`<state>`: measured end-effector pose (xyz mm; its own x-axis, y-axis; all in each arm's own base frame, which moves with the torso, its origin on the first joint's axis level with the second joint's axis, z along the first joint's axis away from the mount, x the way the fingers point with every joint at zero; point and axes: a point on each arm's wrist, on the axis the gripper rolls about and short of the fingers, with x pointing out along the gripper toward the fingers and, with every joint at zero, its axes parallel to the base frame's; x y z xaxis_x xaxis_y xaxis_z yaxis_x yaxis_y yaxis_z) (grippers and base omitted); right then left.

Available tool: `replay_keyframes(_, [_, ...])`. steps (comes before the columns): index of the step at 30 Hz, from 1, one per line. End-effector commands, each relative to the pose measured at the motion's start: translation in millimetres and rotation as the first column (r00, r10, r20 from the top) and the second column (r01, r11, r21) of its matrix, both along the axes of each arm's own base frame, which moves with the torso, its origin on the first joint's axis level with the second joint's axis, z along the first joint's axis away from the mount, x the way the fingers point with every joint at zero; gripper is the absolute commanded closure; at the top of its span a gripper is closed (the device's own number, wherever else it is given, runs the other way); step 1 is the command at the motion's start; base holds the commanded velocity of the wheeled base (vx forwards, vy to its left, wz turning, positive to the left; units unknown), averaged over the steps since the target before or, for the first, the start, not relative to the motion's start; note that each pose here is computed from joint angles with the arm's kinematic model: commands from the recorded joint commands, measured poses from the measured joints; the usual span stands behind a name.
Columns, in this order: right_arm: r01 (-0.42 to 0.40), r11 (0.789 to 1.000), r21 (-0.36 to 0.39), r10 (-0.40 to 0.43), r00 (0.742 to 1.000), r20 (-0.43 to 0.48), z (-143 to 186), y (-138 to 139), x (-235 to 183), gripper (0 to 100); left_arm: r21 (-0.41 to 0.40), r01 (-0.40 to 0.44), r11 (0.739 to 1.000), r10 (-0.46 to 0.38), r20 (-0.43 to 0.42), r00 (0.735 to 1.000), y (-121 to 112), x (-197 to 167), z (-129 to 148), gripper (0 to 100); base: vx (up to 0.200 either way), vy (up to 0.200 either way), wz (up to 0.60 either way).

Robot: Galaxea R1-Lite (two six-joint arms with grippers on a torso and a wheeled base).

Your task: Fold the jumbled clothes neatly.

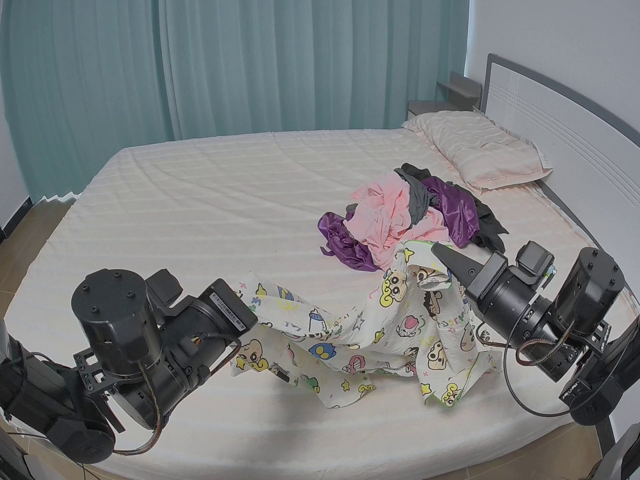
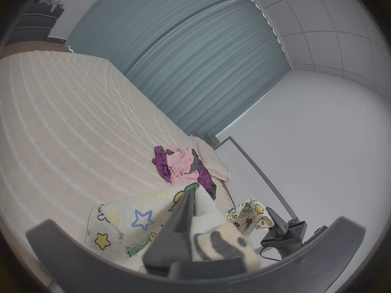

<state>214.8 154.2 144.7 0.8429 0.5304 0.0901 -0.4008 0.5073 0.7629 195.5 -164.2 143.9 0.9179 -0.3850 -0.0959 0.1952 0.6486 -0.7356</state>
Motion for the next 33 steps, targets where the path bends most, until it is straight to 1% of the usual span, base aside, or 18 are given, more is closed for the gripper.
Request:
replay_keyframes(1, [-0.001,1.0,0.001,0.001,1.0,0.001,0.5,0.0,-0.3,100,-0.001,0.0,1.0,0.0,0.0,1.0,0.0,-0.1,0.0,100,0.0,0.2,0.0])
replay_keyframes(33, [0.002,1.0,0.015,-0.002,1.0,0.023,7.0,-0.9,-0.8,100,-0.001,0.014,1.0,-0.014,0.003,1.0,-0.9,-4.4,1.0,100,0.0,0.2,0.0])
